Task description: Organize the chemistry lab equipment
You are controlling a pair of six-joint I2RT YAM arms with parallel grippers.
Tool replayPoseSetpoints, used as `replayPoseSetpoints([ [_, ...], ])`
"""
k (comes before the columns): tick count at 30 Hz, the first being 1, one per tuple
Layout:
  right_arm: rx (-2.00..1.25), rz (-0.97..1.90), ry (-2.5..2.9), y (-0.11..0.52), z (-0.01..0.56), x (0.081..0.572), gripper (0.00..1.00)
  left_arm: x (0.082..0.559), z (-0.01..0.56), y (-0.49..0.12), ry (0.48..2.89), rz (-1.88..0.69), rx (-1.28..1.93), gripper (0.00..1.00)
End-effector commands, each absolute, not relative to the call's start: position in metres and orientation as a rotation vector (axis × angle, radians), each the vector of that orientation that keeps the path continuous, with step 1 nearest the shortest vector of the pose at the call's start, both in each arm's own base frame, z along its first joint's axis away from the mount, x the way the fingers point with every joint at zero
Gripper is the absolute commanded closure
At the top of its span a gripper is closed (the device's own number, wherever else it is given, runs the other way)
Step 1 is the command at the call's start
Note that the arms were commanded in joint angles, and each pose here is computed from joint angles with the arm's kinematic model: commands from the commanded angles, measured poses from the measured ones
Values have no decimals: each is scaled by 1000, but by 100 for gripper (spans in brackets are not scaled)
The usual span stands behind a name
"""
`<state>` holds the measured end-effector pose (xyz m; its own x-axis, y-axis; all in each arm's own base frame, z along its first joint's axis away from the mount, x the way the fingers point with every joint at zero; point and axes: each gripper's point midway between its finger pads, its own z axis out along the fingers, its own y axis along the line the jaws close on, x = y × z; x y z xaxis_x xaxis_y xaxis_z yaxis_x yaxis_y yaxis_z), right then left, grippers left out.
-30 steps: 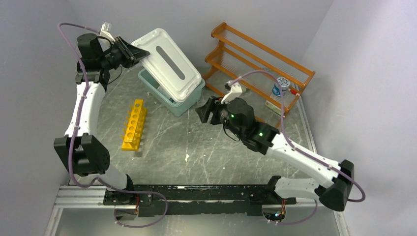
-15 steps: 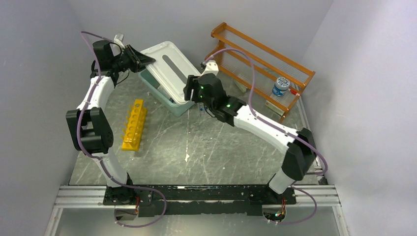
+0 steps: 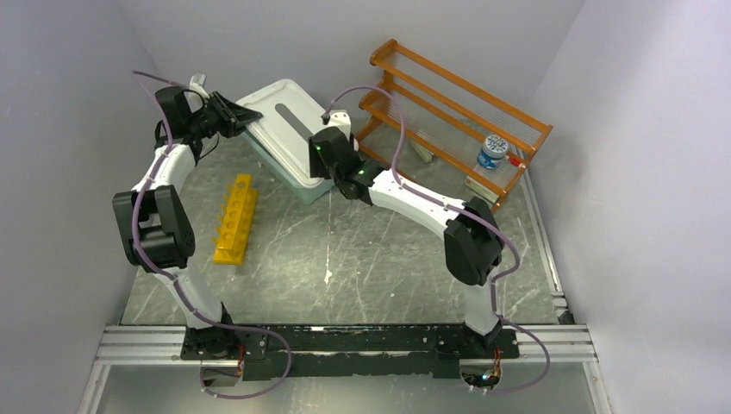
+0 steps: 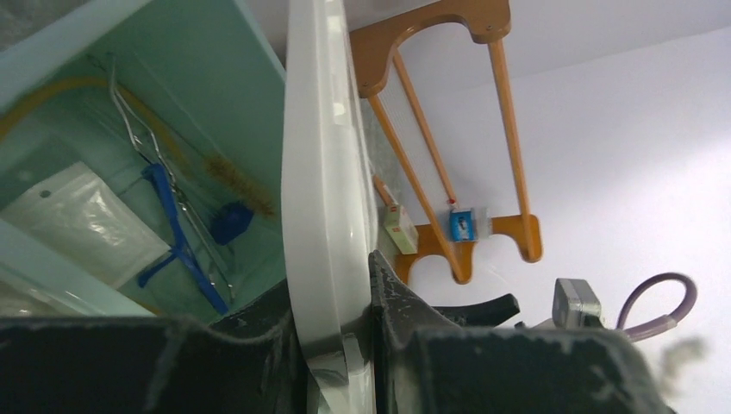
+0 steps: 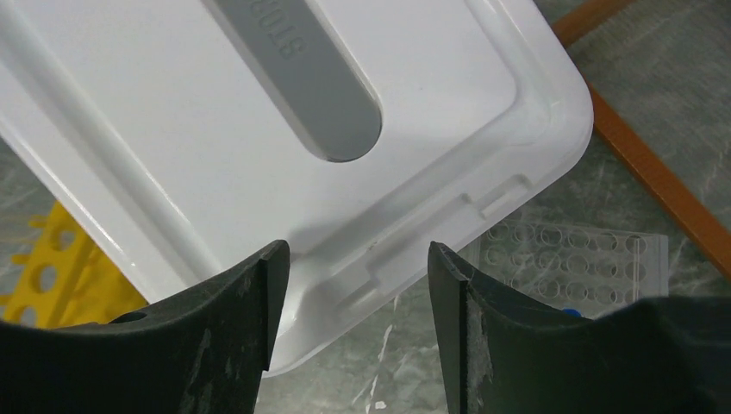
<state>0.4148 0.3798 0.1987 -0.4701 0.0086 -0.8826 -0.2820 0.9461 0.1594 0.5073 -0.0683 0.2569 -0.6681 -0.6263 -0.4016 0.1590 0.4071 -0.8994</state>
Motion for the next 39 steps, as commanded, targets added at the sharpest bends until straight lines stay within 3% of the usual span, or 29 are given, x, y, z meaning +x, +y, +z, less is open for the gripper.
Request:
replayPoseSetpoints([
  [1, -193, 251, 2055, 373, 189, 426, 37, 519, 262, -48, 1877, -1213, -359, 79],
  [6, -218, 213, 2089, 375, 173, 428, 37, 533, 242, -19, 1967, -958, -498, 58],
  [16, -246, 210, 2115, 383, 164, 431, 37, 547, 209, 14, 2067, -711, -574, 49],
  [25, -309, 283, 2061, 395, 191, 431, 36, 548, 202, 18, 2097, -667, -546, 27],
  [35, -256, 362, 2039, 386, 226, 419, 36, 553, 174, 11, 2150, -722, -536, 25],
  [39, -252, 385, 2048, 379, 222, 413, 49, 553, 158, 14, 2176, -706, -556, 30],
])
